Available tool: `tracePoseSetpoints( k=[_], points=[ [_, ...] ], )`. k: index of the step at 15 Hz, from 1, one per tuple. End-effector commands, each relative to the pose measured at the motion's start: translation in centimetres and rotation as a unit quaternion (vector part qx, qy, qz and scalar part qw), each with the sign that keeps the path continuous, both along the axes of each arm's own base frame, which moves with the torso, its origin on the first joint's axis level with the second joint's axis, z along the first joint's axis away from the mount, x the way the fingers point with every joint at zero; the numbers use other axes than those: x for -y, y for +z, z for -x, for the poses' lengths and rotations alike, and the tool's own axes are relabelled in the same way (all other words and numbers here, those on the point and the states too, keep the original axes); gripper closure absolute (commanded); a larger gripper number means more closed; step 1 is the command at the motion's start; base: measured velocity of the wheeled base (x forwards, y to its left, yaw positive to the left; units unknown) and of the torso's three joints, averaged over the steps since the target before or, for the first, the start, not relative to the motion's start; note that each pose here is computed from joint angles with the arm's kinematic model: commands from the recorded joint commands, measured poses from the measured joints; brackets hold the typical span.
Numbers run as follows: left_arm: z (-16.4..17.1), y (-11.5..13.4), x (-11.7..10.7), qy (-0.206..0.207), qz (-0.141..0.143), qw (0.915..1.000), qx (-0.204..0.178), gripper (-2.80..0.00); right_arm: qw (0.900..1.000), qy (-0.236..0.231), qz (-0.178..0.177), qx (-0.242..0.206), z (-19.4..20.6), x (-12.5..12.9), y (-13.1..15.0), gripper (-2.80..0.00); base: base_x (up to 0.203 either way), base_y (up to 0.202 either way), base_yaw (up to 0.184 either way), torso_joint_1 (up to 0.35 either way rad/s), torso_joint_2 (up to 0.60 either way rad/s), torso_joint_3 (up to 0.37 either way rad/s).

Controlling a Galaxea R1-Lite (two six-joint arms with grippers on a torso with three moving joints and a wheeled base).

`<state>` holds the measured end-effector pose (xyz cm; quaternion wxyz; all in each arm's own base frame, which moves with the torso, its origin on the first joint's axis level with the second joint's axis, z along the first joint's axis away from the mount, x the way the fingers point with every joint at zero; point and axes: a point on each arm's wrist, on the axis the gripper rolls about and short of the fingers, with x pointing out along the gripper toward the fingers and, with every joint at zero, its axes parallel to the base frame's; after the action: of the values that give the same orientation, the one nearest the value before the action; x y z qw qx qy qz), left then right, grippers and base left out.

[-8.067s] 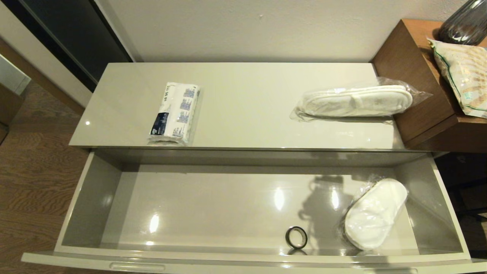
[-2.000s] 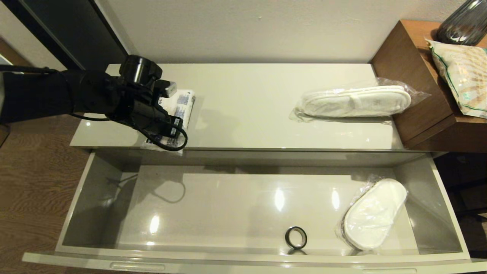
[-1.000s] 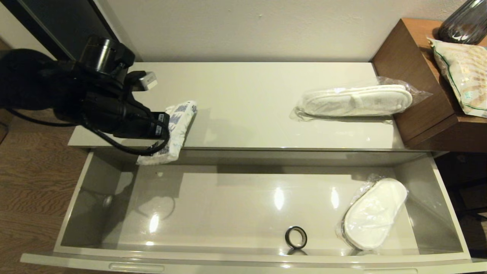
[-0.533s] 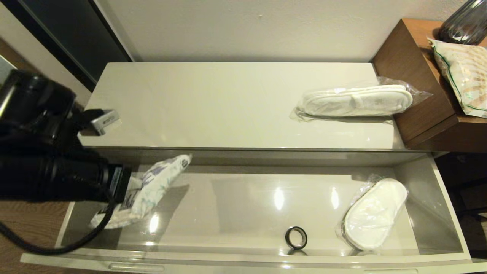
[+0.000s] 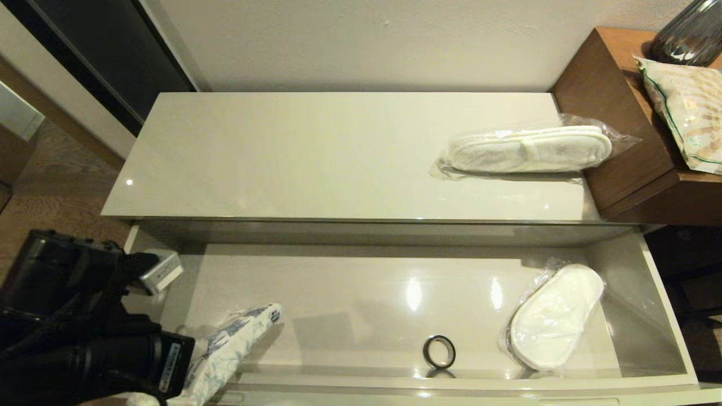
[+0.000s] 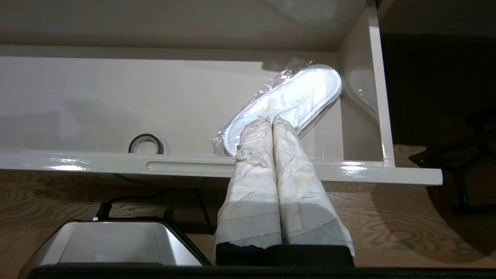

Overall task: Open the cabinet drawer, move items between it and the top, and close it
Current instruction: Put the tissue in the drawer, then pick up the disposable slippers on the table

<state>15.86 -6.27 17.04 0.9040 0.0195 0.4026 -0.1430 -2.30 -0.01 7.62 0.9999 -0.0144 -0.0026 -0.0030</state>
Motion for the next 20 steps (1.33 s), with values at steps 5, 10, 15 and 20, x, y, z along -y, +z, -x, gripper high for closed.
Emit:
tracePoseSetpoints(
  k=[5, 10, 15, 20],
  points=[
    [-7.3, -6.3, 2.2, 0.041, -0.002, 0.9988, -0.027, 0.0, 1.0, 0.0, 0.0, 0.0, 0.0, 0.0, 0.0, 0.0, 0.0, 0.0, 0.0, 0.0, 0.0, 0.0],
    [-7.4, -5.8, 2.0, 0.076, 0.0, 0.9967, 0.029, 0.0, 1.0, 0.0, 0.0, 0.0, 0.0, 0.0, 0.0, 0.0, 0.0, 0.0, 0.0, 0.0, 0.0, 0.0],
    [-2.6, -0.9, 0.4, 0.069, -0.001, 0.9975, 0.018, 0.0, 1.0, 0.0, 0.001, 0.0, 0.0, 0.0, 0.0, 0.0, 0.0, 0.0, 0.0, 0.0, 0.0, 0.0],
    [7.4, 4.6, -3.5, 0.1, 0.026, 0.993, 0.057, 0.0, 1.0, 0.0, 0.0, 0.0, 0.0, 0.0, 0.0, 0.0, 0.0, 0.0, 0.0, 0.0, 0.0, 0.0]
  ],
)
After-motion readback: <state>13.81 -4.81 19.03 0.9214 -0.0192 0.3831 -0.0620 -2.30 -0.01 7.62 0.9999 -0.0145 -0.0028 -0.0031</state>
